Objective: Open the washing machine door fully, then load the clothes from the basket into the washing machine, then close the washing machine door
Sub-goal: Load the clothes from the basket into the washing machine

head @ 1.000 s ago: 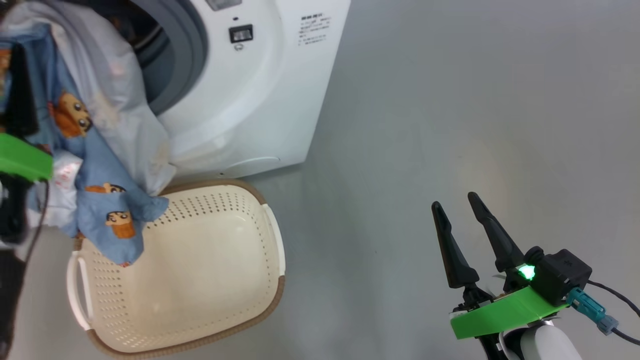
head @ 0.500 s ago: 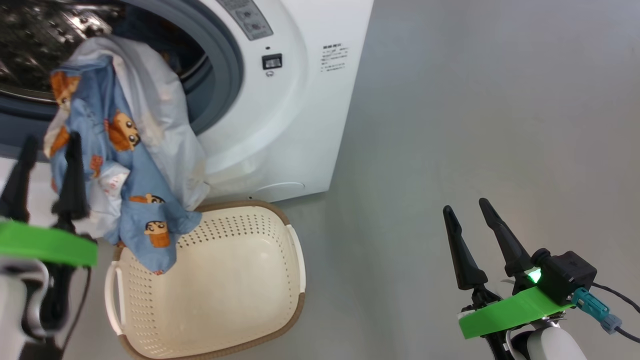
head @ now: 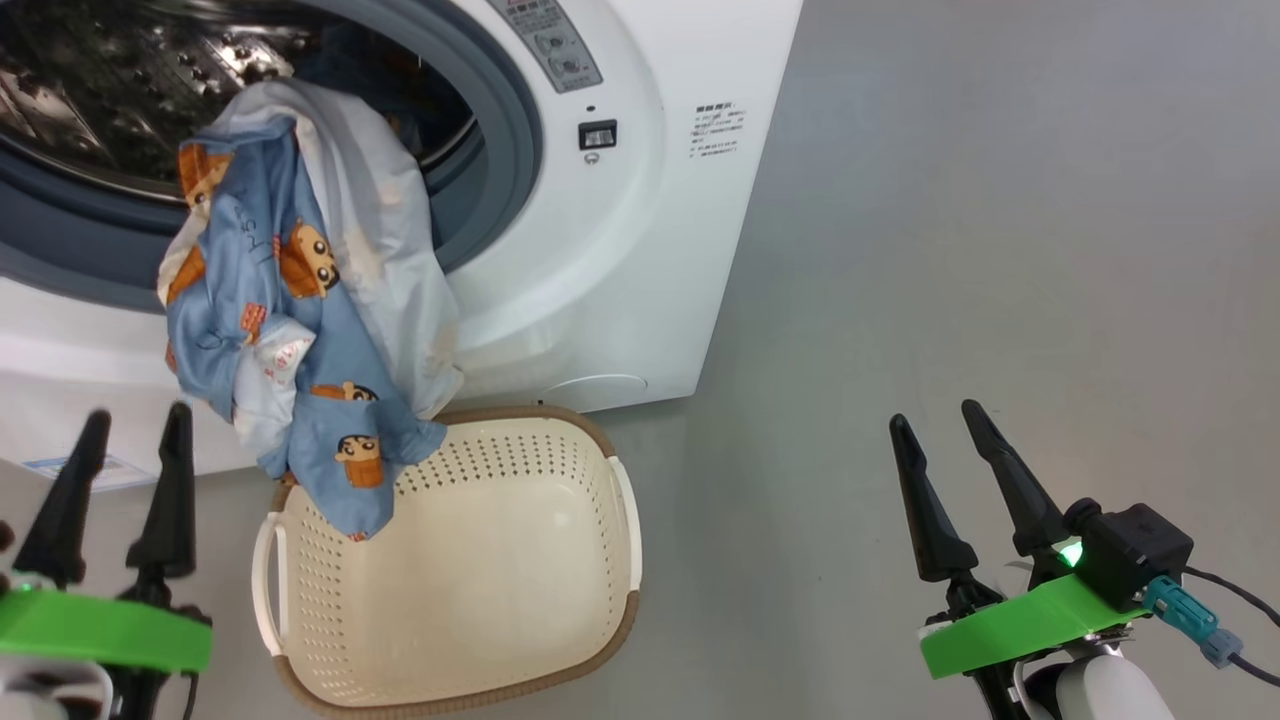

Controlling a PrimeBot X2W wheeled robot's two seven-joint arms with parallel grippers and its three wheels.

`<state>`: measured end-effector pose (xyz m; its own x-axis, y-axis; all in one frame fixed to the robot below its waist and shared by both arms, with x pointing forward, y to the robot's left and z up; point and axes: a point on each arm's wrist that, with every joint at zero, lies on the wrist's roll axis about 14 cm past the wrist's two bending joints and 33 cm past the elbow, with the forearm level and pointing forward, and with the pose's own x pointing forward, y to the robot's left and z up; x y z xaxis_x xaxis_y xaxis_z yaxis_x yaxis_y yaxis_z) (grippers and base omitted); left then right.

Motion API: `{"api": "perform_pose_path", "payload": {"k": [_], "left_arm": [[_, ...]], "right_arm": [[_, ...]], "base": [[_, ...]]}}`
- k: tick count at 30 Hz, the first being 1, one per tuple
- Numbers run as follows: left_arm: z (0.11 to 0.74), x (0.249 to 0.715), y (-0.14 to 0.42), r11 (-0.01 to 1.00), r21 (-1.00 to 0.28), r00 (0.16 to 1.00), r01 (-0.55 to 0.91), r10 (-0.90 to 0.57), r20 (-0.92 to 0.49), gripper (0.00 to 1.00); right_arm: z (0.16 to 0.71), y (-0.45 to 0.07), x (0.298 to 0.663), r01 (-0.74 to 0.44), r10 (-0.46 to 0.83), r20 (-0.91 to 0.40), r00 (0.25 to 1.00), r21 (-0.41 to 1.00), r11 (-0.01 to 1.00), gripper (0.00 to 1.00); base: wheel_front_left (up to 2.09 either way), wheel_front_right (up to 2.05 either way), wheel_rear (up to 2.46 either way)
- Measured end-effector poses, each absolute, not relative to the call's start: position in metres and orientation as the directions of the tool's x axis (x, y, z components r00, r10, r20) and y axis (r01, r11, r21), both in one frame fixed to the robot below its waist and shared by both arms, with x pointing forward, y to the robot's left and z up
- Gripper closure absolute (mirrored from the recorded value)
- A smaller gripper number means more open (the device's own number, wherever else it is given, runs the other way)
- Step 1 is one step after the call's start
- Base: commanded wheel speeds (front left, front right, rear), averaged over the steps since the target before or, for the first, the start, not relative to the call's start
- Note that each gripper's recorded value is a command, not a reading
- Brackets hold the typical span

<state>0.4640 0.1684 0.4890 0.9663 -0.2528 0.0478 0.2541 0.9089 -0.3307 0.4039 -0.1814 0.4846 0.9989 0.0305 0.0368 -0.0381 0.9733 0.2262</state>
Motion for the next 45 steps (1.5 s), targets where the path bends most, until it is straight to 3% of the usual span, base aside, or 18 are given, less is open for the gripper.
{"api": "perform_pose_path", "payload": {"k": [10, 18, 29, 45], "left_arm": [[0.449, 0.447, 0.172, 0.912, -0.345, 0.963, 0.221, -0.260, -0.072, 0.00], [0.381, 0.435, 0.147, 0.894, -0.373, 0.888, 0.248, -0.364, -0.281, 0.00], [0.333, 0.477, 0.110, 0.877, -0.369, 0.790, 0.309, -0.452, -0.413, 0.00], [0.291, 0.533, 0.095, 0.899, -0.342, 0.754, 0.275, -0.422, -0.503, 0.00]], "right_arm": [[0.475, -0.181, 0.408, -0.036, 0.033, 0.015, 0.999, 0.227, 0.973, 0.00], [0.468, -0.184, 0.409, -0.023, 0.025, -0.006, 1.000, 0.223, 0.975, 0.00], [0.460, -0.195, 0.406, 0.016, -0.009, -0.031, 0.999, 0.215, 0.977, 0.00], [0.453, -0.212, 0.399, 0.075, -0.064, -0.062, 0.996, 0.197, 0.977, 0.00]], "base": [[0.00, 0.00, 0.00], [0.00, 0.00, 0.00], [0.00, 0.00, 0.00], [0.00, 0.00, 0.00]]}}
